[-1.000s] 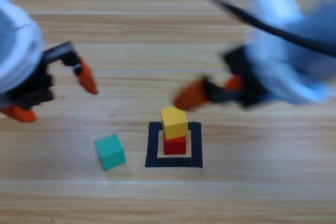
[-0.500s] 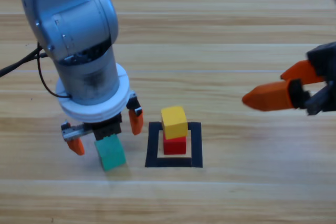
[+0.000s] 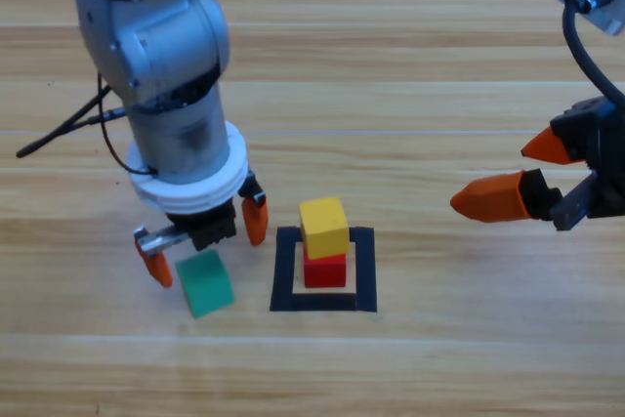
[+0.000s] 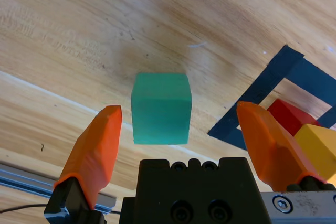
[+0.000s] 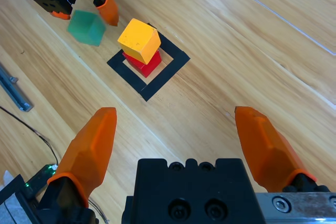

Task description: Stack the blocks in the rectangular block: red at the bottom, yellow in the middle, green on top

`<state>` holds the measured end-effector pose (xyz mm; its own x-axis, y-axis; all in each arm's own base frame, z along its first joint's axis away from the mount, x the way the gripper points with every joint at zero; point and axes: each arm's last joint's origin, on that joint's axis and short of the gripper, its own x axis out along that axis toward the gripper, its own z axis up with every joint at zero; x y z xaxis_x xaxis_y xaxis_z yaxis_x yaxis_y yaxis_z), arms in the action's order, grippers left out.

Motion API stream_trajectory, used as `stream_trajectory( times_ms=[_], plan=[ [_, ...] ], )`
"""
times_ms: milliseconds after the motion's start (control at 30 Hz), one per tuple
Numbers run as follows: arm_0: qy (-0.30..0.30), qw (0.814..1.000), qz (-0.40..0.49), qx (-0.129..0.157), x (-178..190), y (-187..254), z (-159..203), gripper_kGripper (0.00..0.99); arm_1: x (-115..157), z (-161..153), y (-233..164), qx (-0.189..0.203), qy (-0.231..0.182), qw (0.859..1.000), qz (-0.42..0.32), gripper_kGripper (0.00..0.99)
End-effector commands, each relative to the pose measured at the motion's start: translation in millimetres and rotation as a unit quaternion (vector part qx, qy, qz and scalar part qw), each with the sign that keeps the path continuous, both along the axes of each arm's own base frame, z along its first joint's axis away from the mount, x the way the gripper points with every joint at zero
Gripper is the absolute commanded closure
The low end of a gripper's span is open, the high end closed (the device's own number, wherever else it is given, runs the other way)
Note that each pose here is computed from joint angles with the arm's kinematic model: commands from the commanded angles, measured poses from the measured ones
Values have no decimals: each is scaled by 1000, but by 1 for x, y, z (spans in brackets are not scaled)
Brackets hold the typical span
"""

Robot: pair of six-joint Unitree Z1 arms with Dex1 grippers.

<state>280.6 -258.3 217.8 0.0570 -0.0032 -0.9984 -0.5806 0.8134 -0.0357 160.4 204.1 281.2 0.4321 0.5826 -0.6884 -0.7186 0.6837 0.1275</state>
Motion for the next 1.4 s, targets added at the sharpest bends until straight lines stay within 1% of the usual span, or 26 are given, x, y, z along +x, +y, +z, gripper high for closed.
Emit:
stream_trajectory(
  times_ms=[33, 300, 533, 667, 733, 767, 867, 933, 1033, 1167, 1200, 1300, 1400],
  plan=[
    [27, 1000, -11, 12, 7, 2, -30, 45, 5, -15, 1, -22, 7, 1000, -10, 2],
    [36, 999, -27, 13, -2, 9, -41, 45, 5, -15, 1, -23, 5, 1000, -11, 2],
    [34, 999, -35, 8, -7, 13, -46, 59, 5, -15, 1, -24, 4, 1000, -11, 2],
    [33, 999, -36, 7, -8, 14, -48, 145, 5, -15, 1, -24, 4, 1000, -12, 2],
    [32, 999, -40, 7, -9, 15, -49, 212, 5, -15, 1, -24, 3, 1000, -13, 2],
    [31, 999, -41, 6, -9, 15, -50, 228, 5, -15, 1, -24, 3, 1000, -13, 2],
    [29, 999, -43, 4, -7, 14, -53, 229, 5, -15, 1, -24, 4, 1000, -13, 2],
    [29, 999, -45, 3, -6, 12, -53, 266, 5, -15, 1, -24, 2, 1000, -14, 2],
    [27, 998, -50, 3, -5, 12, -52, 370, 5, -15, 1, -24, 2, 1000, -14, 2],
    [23, 998, -63, 1, -3, 9, -50, 547, 5, -15, 1, -24, 2, 1000, -16, 4],
    [19, 997, -75, -1, 0, 8, -47, 611, 5, -15, 1, -24, 2, 1000, -16, 4],
    [8, 995, -104, 1, 8, 1, -29, 746, 5, -14, 1, -24, 2, 1000, -16, 4],
    [-9, 991, -134, 6, 19, -8, 1, 784, 5, -13, 0, -23, 0, 1000, -16, 4]
  ],
)
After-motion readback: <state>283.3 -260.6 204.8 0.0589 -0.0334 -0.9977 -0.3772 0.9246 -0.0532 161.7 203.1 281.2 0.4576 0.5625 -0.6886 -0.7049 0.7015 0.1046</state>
